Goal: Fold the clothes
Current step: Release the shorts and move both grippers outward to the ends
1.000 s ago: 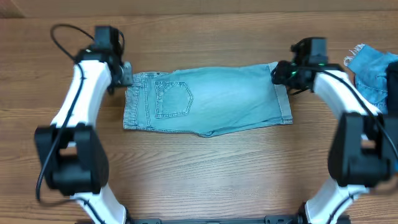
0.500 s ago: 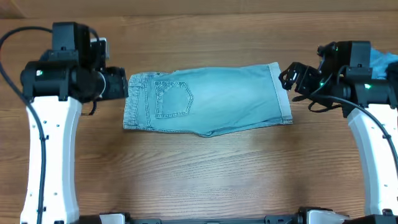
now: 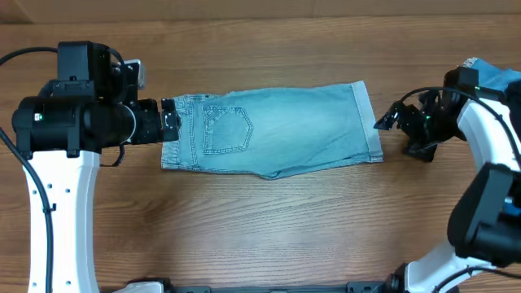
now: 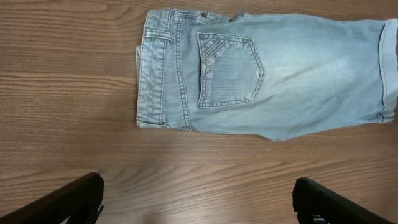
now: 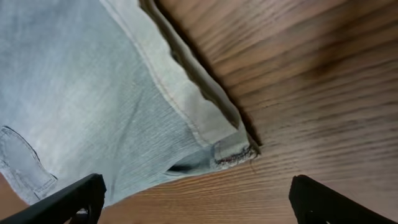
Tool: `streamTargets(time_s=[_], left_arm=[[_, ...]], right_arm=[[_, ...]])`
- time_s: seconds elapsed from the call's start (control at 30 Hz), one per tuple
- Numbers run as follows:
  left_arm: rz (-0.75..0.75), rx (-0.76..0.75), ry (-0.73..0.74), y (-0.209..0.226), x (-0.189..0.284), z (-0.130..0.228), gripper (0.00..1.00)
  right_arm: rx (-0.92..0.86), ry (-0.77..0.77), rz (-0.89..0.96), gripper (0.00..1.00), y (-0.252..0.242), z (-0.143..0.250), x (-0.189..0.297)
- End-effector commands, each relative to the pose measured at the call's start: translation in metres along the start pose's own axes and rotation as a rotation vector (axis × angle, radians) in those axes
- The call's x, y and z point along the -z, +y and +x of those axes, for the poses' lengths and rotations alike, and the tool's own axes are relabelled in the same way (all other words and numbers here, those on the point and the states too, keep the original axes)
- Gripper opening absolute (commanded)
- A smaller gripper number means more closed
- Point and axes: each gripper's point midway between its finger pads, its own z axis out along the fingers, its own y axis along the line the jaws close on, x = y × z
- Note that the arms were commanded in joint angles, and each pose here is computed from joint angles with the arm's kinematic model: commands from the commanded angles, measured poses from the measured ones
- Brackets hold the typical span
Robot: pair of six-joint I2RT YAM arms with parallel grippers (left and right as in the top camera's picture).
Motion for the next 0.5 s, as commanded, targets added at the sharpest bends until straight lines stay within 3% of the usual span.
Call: streamTargets(time_s=[0.0,0.47], left_arm=[[-0.010,-0.012,-0.004,0.002,0.000,-0.001,1.00],[-0.010,-0.012,-0.007,0.002,0.000,-0.002,1.00]], right_arm=[[0.029,0.034,-0.036,0.99,0.000,0.002,-0.007],[0.034,0.040,-0.135,0.99,-0.008,0.001,-0.043]])
